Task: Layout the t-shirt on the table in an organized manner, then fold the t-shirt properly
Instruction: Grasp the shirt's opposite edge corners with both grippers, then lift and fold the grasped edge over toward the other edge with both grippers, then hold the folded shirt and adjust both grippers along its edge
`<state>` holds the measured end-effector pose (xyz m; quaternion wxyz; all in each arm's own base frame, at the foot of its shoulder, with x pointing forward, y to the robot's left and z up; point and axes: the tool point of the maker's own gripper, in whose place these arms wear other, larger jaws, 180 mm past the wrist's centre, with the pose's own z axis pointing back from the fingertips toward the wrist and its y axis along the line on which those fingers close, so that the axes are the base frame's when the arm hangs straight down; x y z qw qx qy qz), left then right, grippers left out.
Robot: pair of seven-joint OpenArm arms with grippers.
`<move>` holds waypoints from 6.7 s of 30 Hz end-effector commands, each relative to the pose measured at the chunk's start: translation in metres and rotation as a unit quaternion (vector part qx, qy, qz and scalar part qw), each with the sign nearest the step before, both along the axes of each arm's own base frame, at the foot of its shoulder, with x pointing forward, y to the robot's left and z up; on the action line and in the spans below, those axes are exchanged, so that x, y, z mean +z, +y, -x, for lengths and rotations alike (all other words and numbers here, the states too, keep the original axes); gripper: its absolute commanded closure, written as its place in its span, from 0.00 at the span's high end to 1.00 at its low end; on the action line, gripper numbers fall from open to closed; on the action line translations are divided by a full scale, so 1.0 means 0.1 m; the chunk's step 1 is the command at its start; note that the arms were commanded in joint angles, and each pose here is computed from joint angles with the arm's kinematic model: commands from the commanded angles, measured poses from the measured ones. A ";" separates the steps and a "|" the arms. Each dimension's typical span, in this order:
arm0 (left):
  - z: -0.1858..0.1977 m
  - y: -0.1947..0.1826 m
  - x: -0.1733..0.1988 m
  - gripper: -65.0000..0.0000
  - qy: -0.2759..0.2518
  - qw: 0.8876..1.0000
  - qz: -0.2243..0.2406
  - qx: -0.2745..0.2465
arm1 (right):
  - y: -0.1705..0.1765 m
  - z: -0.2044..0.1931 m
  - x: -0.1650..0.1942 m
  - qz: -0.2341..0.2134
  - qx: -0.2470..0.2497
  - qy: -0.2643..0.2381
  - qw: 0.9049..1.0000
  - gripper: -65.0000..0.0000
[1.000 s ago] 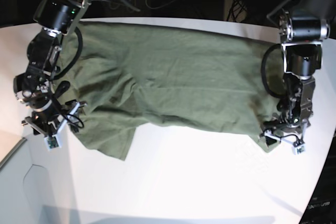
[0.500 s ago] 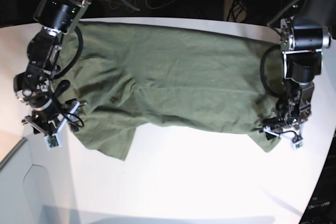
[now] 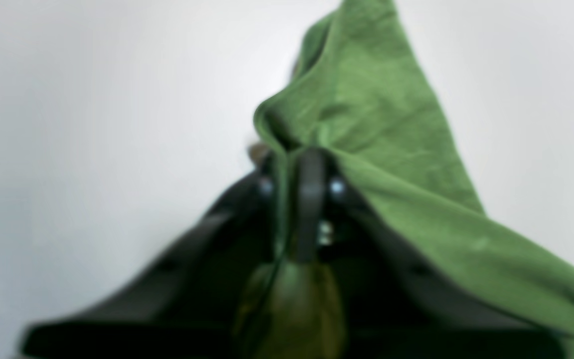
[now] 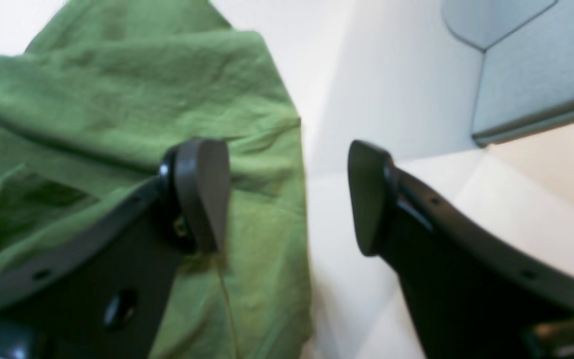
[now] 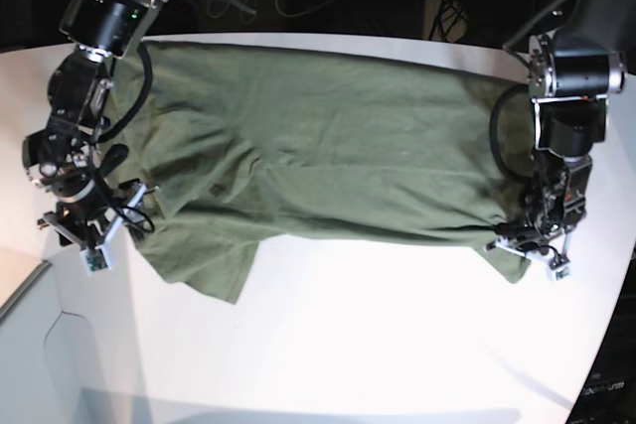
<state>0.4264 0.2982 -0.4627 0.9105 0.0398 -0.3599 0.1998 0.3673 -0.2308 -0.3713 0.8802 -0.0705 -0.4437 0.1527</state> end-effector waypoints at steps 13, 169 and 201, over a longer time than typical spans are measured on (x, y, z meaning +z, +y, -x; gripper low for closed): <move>0.03 0.03 0.01 0.00 0.016 1.000 0.007 -0.001 | 0.13 -0.70 -0.07 -0.071 0.016 0.013 0.997 0.66; 0.63 -0.01 0.12 0.43 0.026 1.000 -0.008 -0.005 | -0.34 0.56 0.27 -0.091 -0.088 -0.109 0.986 0.41; 0.72 -0.02 -0.03 0.00 0.046 0.999 0.003 -0.004 | -0.07 -0.01 -0.76 -0.049 -0.003 0.070 0.996 0.66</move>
